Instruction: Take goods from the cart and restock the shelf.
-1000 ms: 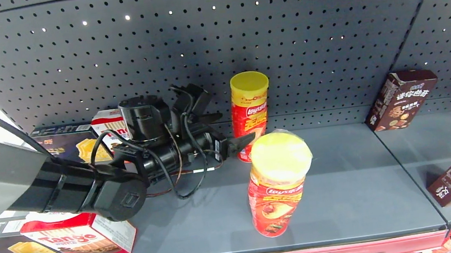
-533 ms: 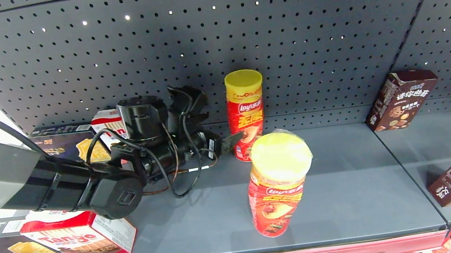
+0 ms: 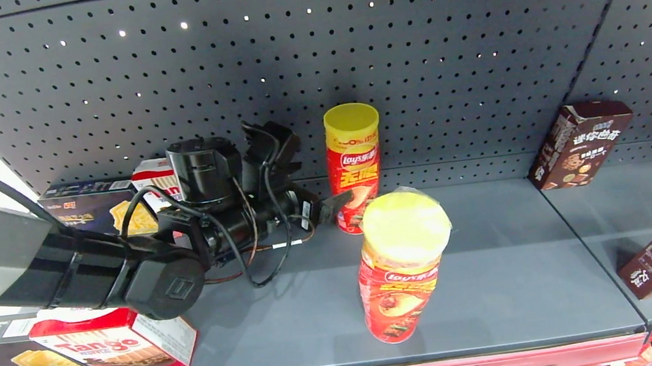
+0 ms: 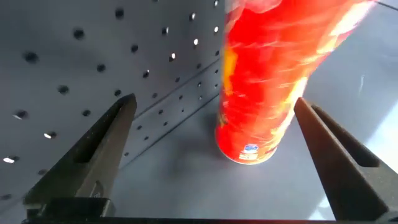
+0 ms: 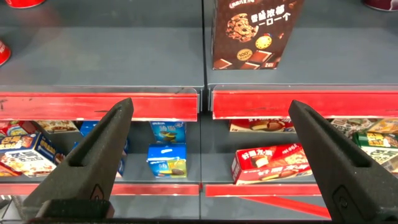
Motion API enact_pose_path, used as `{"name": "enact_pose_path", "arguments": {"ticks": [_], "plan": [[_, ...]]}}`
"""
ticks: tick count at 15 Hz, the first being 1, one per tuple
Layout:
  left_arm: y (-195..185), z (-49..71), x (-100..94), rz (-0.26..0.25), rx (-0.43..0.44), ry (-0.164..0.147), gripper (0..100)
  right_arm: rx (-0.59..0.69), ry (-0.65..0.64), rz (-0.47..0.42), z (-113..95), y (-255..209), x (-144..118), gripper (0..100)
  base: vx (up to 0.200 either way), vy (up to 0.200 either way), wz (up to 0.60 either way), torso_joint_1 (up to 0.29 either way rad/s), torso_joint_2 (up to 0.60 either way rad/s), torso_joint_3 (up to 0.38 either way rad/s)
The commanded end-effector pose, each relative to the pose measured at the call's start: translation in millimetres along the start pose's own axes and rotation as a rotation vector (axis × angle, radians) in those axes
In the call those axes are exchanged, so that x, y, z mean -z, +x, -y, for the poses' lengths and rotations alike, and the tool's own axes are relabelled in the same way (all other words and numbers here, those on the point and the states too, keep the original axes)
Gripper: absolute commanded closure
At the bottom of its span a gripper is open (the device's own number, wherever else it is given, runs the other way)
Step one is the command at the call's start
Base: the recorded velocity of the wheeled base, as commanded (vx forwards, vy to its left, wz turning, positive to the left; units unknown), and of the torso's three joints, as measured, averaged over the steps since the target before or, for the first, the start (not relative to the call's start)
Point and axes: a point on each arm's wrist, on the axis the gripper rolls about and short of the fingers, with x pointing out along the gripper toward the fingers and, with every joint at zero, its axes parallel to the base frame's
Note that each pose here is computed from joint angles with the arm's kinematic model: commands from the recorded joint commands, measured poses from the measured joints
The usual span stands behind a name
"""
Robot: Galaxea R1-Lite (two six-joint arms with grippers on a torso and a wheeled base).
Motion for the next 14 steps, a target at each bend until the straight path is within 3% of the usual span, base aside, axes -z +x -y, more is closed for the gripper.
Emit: {"name": "enact_pose_path", "arguments": {"ticks": [1,3,6,8,9,14], "plan": [[-8.2,1.1,-8.4,0.018,-0.002,0.020,0,-0.001,-0.001,-0.001,0.0,0.1,0.0,0,0.000,0.000,0.00,0.000,0.00,0.000],[-17.3,1.0,-13.3,0.016,-0.048,0.027,0,0.001,0.001,-0.001,0.0,0.1,0.0,0,0.000,0.000,0.00,0.000,0.00,0.000],[-22.9,-0.8,-8.8,-0.082,-0.224,0.031,0,-0.001,0.001,-0.001,0.0,0.1,0.0,0,0.000,0.000,0.00,0.000,0.00,0.000],[-22.9,-1.6,-8.8,-0.089,-0.231,0.048,0,-0.001,0.001,-0.001,0.0,0.1,0.0,0,0.000,0.000,0.00,0.000,0.00,0.000],[-23.3,-1.8,-5.4,-0.131,-0.242,0.088,0,-0.001,0.001,-0.001,0.0,0.1,0.0,0,0.000,0.000,0.00,0.000,0.00,0.000],[-6.2,-3.9,3.2,-0.172,-0.261,0.096,0,-0.001,-0.001,-0.001,0.0,0.1,0.0,0,0.000,0.000,0.00,0.000,0.00,0.000]]}}
